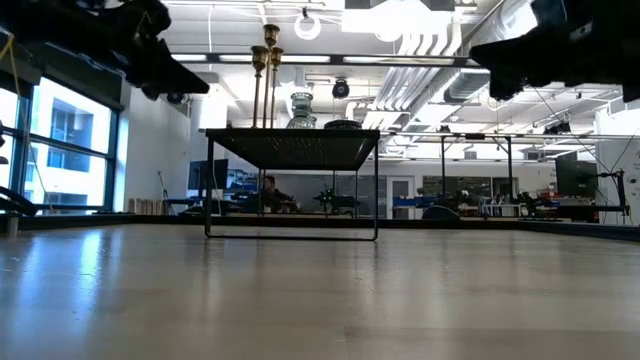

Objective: Pick & Place candle stick holders
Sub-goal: Return to Home Position

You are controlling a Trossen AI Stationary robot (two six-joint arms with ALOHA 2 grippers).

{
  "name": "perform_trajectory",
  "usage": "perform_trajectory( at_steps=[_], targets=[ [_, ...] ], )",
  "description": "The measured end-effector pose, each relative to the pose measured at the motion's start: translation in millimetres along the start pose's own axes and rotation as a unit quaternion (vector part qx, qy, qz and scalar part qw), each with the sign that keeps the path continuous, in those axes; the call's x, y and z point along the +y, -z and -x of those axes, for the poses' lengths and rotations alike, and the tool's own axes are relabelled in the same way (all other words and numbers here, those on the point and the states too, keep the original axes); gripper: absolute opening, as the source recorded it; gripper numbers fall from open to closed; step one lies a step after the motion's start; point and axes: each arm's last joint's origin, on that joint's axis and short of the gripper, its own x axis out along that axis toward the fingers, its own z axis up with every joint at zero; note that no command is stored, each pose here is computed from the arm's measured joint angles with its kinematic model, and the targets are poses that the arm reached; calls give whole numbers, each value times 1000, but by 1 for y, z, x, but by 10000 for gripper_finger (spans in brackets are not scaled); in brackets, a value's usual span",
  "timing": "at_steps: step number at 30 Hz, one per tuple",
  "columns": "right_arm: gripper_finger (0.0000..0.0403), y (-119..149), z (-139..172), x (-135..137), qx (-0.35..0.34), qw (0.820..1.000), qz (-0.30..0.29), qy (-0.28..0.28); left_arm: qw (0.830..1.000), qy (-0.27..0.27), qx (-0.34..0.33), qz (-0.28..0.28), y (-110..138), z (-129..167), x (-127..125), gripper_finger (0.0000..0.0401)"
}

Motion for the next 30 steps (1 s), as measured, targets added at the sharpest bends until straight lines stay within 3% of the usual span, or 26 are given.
perform_trajectory(
  at_steps=[11, 20, 25, 30],
  targets=[
    [0, 11, 42, -24, -80, 994, -6, 78, 999, -16, -40, 17, 31, 30, 16, 1],
    [0, 20, 47, -25, -39, 986, -29, 161, 997, -46, -63, 20, 67, 44, 17, 0],
    [0, 23, 46, -24, -18, 977, -27, 212, 998, -32, -54, 20, 77, 40, 16, 0],
    [0, 28, 45, -23, 4, 970, -37, 239, 991, -7, -131, 23, 80, 33, 14, 0]
  ],
)
